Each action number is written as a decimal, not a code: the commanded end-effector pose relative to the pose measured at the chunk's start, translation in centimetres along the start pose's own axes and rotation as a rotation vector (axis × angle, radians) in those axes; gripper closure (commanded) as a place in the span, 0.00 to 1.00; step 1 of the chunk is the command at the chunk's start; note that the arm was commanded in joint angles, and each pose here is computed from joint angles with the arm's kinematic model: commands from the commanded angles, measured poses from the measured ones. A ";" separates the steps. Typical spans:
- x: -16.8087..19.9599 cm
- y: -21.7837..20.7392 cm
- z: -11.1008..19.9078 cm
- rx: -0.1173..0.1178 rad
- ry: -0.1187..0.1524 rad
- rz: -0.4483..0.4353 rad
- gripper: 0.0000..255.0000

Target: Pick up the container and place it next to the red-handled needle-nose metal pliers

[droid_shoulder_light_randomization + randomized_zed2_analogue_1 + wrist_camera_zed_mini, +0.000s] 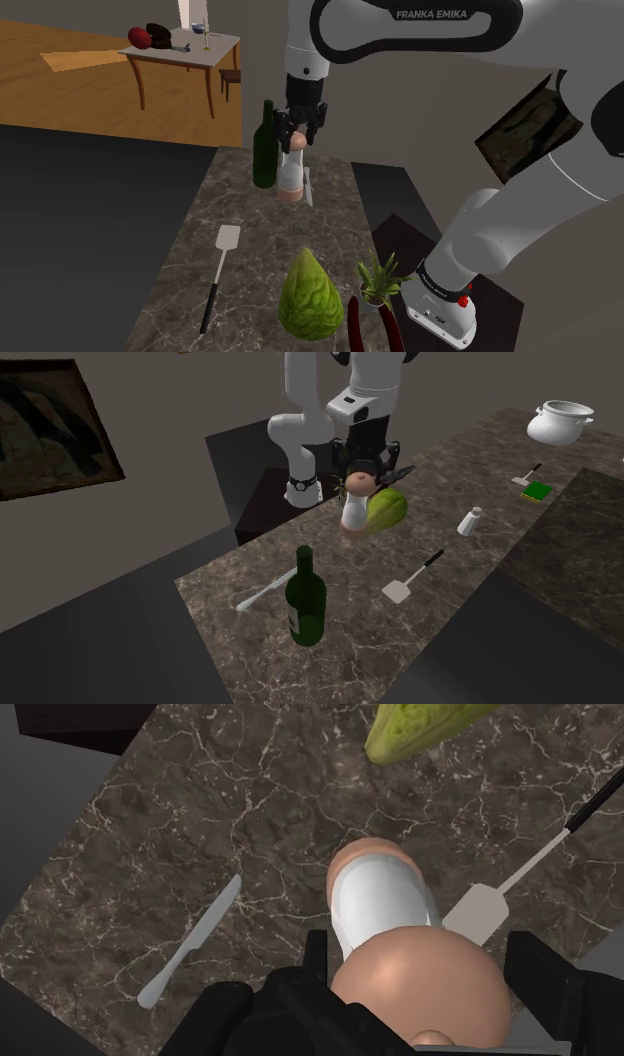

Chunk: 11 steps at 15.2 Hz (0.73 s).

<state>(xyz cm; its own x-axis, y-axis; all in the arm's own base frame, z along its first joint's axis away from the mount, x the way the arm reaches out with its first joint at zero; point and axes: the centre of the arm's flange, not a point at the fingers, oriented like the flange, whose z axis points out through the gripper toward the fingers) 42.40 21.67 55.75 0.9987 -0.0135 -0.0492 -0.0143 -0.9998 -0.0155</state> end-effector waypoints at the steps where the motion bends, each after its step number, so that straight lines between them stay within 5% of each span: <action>1: 0.0 0.0 -1.1 0.000 0.000 0.000 1.00; 11: -0.3 -0.1 -6.4 0.000 0.000 0.000 1.00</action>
<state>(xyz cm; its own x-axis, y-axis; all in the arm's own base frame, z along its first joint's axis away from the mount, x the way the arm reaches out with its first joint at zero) 42.42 21.70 61.50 0.9987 -0.0135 -0.0491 -0.0143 -0.9998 -0.0154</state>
